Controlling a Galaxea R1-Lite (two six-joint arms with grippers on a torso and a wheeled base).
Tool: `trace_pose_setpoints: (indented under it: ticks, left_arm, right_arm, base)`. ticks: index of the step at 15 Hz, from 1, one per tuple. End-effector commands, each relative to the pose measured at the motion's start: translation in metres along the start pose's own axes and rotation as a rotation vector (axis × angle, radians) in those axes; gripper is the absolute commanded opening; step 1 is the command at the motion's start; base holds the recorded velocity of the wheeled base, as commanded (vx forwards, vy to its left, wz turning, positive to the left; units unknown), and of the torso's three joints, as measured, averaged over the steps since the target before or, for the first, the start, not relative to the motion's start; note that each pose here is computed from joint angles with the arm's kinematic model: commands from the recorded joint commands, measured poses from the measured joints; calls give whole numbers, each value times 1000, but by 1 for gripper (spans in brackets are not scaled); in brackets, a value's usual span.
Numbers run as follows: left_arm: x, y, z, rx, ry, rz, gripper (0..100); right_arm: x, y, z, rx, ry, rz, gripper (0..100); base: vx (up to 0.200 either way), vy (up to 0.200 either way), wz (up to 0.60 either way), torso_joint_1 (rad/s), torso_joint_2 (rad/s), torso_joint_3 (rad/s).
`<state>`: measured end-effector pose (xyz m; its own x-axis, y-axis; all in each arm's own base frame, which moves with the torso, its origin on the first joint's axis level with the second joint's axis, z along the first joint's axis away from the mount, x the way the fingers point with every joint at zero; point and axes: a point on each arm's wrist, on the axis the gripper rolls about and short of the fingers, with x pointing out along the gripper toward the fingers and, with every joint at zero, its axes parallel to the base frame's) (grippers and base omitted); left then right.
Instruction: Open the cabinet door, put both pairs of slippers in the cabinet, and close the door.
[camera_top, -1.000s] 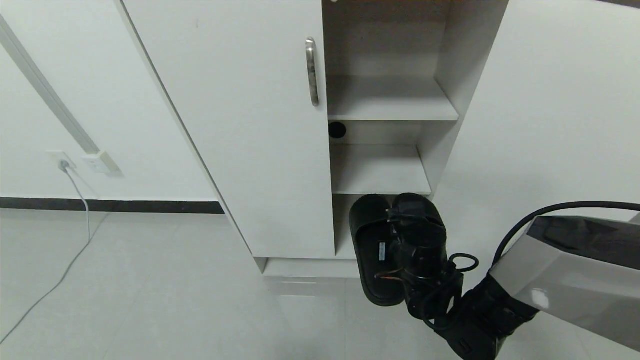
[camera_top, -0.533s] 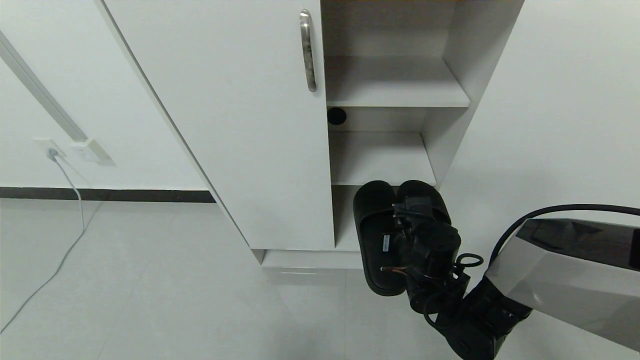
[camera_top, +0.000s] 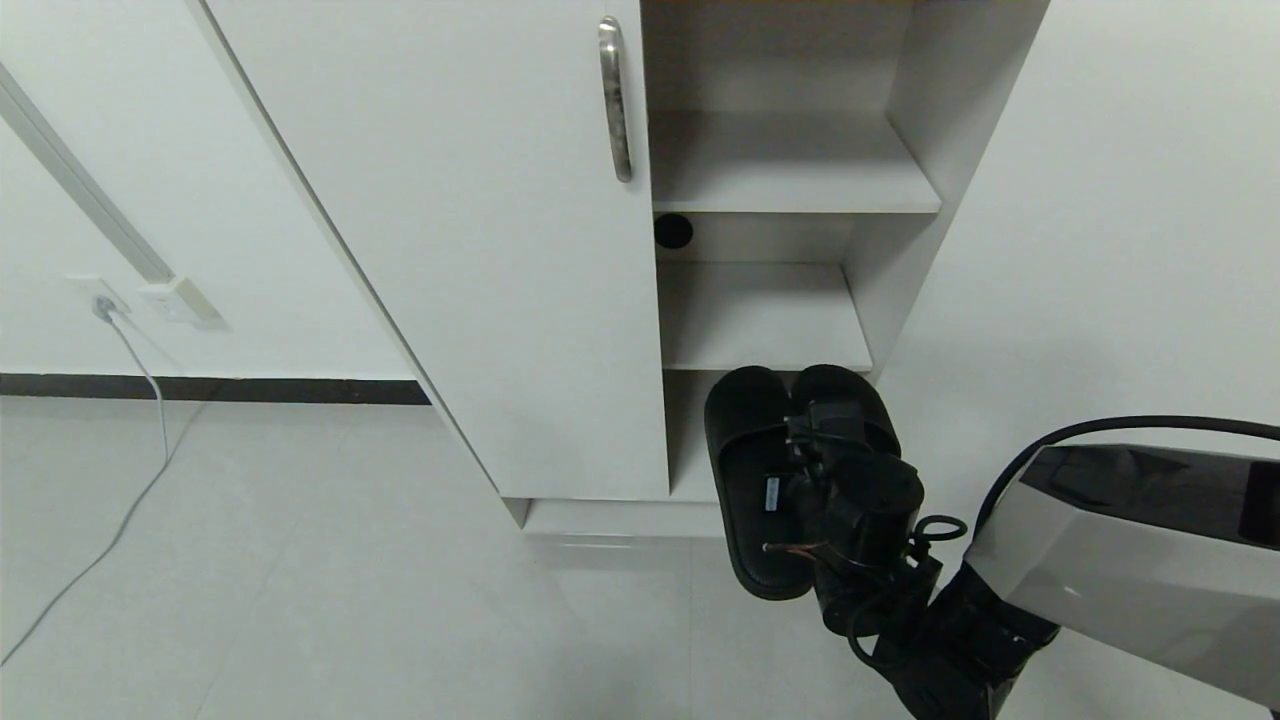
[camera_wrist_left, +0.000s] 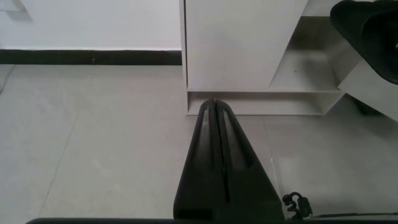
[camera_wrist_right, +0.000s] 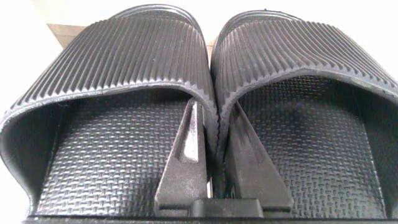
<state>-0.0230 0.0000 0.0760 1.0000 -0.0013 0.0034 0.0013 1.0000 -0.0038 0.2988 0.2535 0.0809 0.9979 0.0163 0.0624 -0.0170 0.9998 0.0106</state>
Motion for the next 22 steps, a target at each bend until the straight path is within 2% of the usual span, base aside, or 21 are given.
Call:
trace_pose_setpoints:
  ticks: [1,5,14,19,22]
  left_arm:
    - [0,0,0,-1,0,0,0]
    - [0,0,0,1,2,-2,0]
    - [0,0,0,1,2,-2,0]
    - [0,0,0,1,2,0,0]
    - [0,0,0,1,0,0,0]
  right_arm:
    - [0,1,-1,-4,2,2,0]
    - [0,1,0,-12,-9,1,0]
    - [4,0,-5,-26,-11,-5,0]
    - [21,2,-7,-31,-3,-18,0]
    - [50,9,-7,-16,-13,-49,0]
  base:
    - [0,0,0,0,0,0]
    - [0,0,0,0,0,0]
    - [200,0,0,3,3,2]
    - [0,0,0,0,0,0]
    - [0,0,0,0,0,0]
